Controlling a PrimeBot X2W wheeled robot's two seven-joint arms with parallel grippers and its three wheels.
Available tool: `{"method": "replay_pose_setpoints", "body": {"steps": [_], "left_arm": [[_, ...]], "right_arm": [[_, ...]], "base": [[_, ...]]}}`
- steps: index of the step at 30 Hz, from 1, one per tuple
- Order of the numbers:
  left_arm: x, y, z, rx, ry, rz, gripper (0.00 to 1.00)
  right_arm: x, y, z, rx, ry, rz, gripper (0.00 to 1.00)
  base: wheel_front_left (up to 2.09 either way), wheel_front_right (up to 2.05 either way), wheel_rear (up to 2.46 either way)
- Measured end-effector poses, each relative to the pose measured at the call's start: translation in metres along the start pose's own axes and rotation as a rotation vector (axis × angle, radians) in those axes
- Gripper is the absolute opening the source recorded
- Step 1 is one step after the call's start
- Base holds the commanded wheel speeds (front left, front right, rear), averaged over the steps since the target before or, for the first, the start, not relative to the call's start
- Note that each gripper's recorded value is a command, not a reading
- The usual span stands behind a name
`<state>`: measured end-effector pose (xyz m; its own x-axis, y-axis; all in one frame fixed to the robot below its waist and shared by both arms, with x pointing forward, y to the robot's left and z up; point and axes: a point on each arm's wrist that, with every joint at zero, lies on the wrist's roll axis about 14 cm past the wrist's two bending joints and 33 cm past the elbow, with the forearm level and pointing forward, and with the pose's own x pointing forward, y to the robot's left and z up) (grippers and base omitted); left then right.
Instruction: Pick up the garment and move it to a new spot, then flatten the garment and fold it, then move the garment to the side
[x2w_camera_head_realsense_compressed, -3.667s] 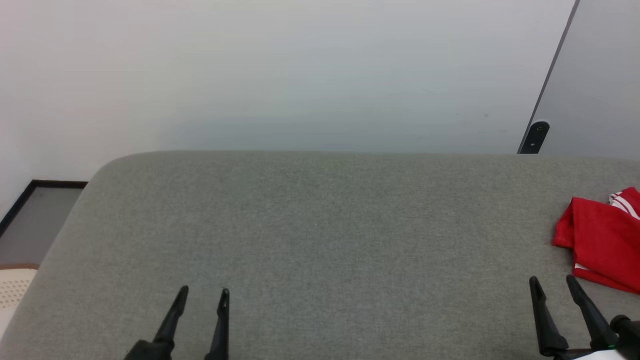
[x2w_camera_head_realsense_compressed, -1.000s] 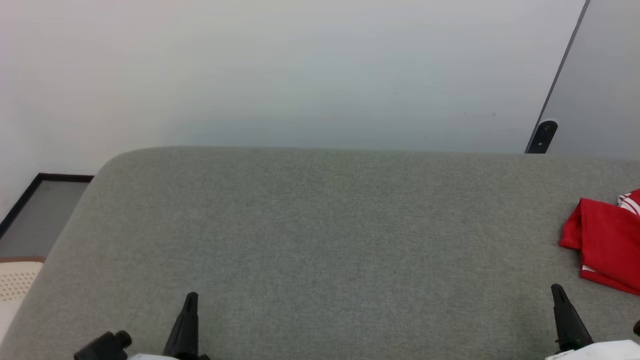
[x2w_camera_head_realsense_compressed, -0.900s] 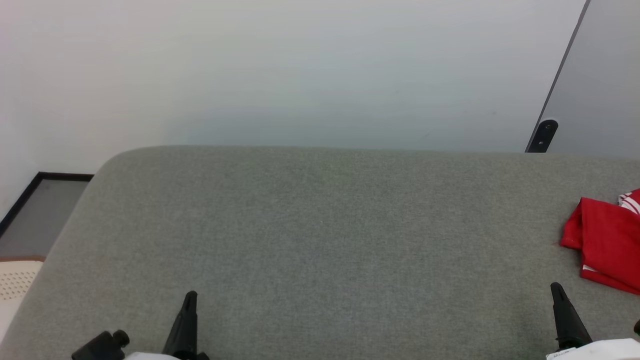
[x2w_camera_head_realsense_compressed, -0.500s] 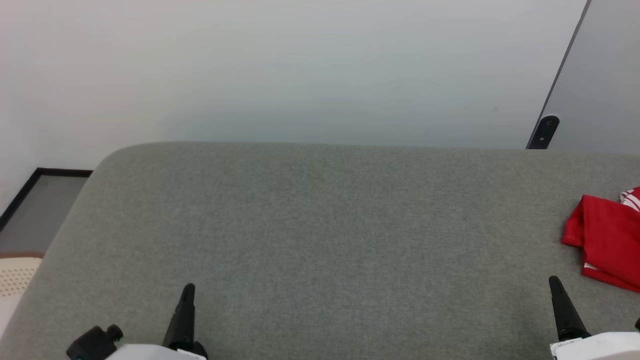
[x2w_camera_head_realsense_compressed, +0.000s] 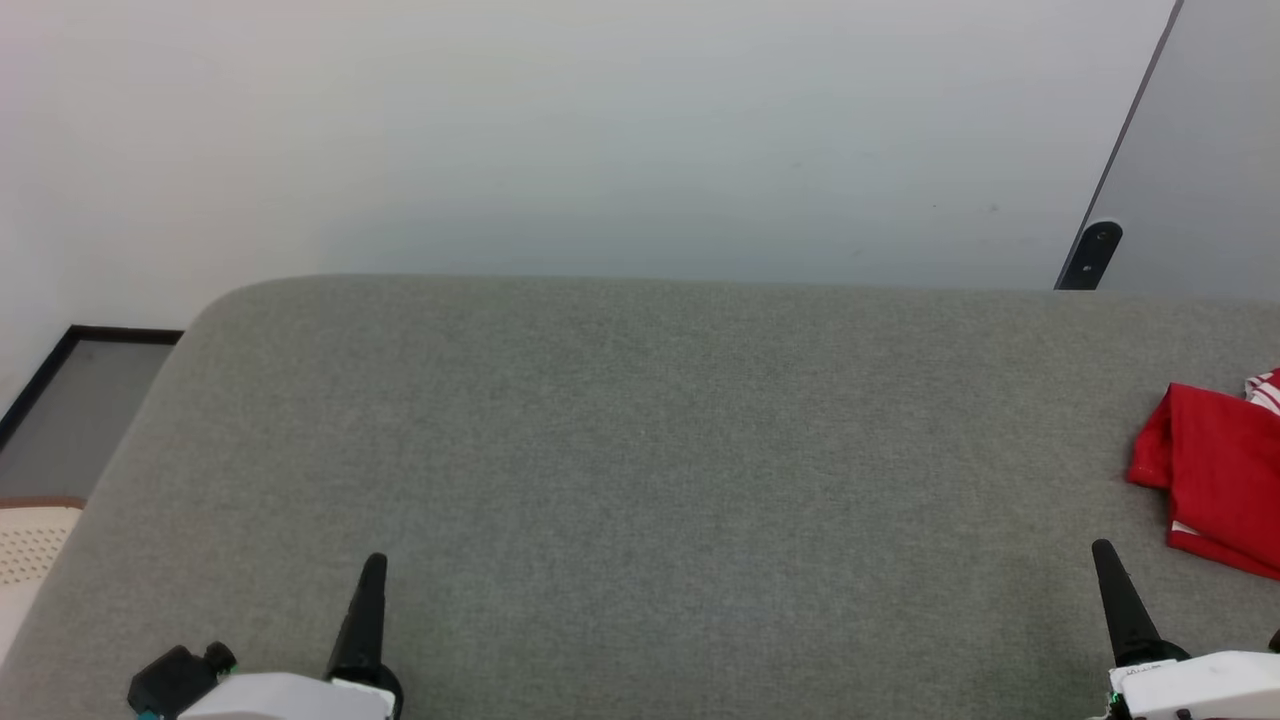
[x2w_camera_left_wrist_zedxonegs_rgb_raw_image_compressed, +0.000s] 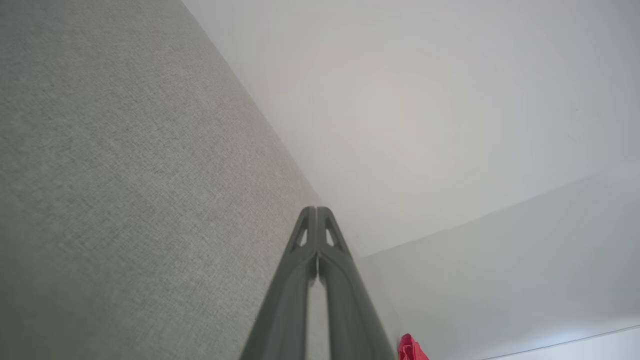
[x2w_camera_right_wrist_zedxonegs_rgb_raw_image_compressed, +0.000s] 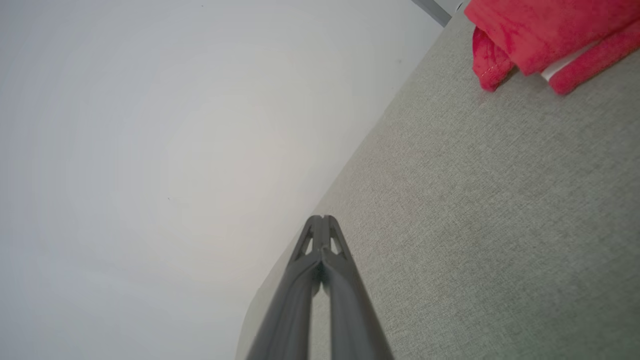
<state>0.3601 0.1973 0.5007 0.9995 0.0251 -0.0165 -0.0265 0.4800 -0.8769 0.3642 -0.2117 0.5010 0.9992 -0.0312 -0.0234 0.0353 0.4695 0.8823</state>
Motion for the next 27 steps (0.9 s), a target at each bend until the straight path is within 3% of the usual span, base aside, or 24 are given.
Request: {"method": "replay_pose_setpoints", "body": {"steps": [27], "left_arm": [[0.014, -0.002, 0.002, -0.251, 0.014, -0.002, 0.0]], "right_arm": [[0.011, 0.004, -0.005, 0.244, 0.014, 0.003, 0.0]], "base": [[0.0, 0.0, 0.0]]}}
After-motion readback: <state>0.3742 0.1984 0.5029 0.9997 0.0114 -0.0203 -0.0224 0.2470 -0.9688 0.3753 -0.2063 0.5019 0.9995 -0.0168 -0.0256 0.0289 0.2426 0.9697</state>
